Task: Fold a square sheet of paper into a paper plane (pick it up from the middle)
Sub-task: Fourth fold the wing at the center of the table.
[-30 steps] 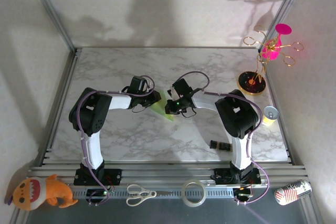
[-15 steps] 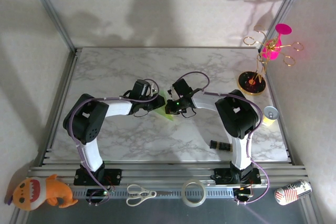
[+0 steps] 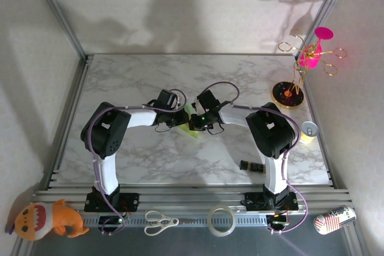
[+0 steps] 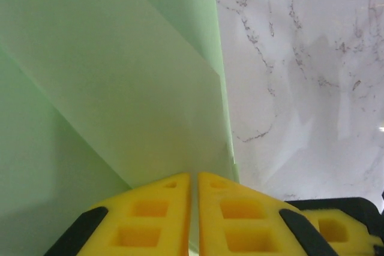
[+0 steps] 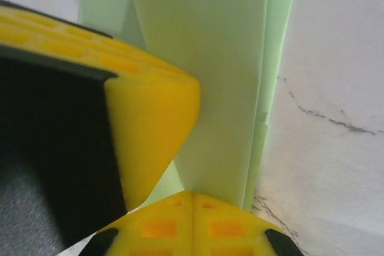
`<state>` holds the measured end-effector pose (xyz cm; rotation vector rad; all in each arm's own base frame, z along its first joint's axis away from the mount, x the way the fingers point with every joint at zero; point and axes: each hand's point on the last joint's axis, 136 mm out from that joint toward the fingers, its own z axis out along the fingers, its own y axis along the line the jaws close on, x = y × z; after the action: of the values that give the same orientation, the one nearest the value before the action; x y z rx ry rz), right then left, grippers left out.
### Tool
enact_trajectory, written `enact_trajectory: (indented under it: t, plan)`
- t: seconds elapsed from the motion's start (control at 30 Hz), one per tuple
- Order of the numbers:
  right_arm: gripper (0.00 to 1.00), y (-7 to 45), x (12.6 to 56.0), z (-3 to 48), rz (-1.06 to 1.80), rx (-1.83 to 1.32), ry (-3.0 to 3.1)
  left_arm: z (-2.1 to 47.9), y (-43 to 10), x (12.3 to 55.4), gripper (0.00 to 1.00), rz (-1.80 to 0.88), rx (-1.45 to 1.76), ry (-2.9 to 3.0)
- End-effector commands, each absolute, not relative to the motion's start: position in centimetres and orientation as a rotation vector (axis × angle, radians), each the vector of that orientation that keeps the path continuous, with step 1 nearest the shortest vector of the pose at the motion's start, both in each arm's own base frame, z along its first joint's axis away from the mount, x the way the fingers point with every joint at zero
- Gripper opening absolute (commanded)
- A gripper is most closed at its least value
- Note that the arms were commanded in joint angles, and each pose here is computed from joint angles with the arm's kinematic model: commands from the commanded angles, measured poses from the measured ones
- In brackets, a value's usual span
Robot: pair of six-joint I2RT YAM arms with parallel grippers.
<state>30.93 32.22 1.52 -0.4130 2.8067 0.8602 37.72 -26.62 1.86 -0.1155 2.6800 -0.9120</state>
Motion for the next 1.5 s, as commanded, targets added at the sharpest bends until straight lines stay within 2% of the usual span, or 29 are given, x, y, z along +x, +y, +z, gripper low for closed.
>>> enact_trajectory:
  t: [0.0, 0.4, 0.63, 0.83, 0.97, 1.1, 1.27, 1.47]
  plan:
    - [0.00, 25.4, 26.5, -5.5, 0.448, -0.409, 3.089, -0.2, -23.5, 39.1, 0.14, -0.681, -0.130, 2.735]
    - [0.00, 23.9, 25.2, -6.2, 0.401, -0.421, 3.117, 0.0, -19.0, 45.4, 0.16, -0.655, -0.211, 2.693]
    - [0.00, 24.0, 25.2, -6.1, 0.410, -0.415, 3.111, 0.2, -14.9, 48.7, 0.16, -0.554, -0.270, 2.668]
    - [0.00, 25.1, 25.8, -5.2, 0.492, -0.408, 3.079, 4.1, -14.0, 50.8, 0.16, -0.607, -0.291, 2.560]
    - [0.00, 26.6, 26.7, -4.0, 0.577, -0.397, 3.038, 8.7, -15.7, 49.8, 0.17, -0.748, -0.301, 2.455]
    - [0.00, 27.8, 27.6, -3.0, 0.643, -0.385, 3.004, 10.4, -18.5, 46.8, 0.17, -0.888, -0.308, 2.402]
    - [0.00, 29.1, 28.7, -1.6, 0.717, -0.385, 2.957, 8.3, -22.2, 43.2, 0.14, -0.980, -0.318, 2.446]
    - [0.00, 30.8, 30.1, 1.0, 0.873, -0.392, 2.850, 4.8, -24.1, 42.4, 0.10, -0.977, -0.331, 2.532]
